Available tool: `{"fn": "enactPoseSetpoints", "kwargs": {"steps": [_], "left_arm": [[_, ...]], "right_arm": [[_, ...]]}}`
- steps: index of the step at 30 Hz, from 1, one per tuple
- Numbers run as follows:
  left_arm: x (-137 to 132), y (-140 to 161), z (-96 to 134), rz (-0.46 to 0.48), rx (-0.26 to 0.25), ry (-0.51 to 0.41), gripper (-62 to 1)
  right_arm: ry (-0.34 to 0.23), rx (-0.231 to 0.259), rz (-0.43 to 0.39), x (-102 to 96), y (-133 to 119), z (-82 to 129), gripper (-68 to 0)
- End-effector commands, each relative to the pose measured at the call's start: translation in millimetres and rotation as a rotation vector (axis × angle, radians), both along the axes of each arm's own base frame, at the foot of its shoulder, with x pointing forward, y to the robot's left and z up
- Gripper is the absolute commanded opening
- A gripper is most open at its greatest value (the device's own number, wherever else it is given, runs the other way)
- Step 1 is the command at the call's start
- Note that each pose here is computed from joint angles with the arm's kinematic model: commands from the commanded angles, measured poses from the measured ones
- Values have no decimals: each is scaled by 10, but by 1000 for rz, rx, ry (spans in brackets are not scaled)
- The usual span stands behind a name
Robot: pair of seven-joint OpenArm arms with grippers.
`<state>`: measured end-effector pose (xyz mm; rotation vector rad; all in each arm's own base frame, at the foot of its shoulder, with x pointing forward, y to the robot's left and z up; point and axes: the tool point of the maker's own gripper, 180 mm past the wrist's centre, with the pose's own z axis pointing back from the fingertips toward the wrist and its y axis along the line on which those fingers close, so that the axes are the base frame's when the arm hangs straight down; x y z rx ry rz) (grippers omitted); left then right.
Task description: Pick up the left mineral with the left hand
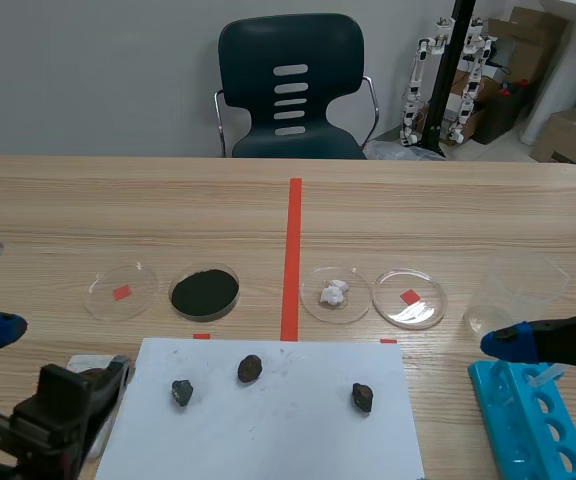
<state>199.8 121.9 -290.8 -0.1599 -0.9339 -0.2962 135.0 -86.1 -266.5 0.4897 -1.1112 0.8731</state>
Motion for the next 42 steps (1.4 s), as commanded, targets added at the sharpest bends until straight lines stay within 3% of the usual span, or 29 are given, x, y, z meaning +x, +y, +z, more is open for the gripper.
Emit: {"fn": "enactPoseSetpoints", "kwargs": {"steps": [1,7,12,18,26,42], "left_arm": [[41,-64,3,19,-13,11,14],[127,-189,-122,145,-26,124,14],[244,-320,-246,197,-68,179,14],[397,-318,-558,258,-33,337,14],[602,-309,-801,317,10,454,14],[616,-373,-1105,302,88,555,14]], "right_arm": [[-8,13,7,11,9,38,4],[-8,13,7,11,9,38,4],[-8,13,7,11,9,38,4],[-8,13,7,11,9,38,4],[-8,13,7,11,9,38,4],[-8,13,7,11,9,38,4]]}}
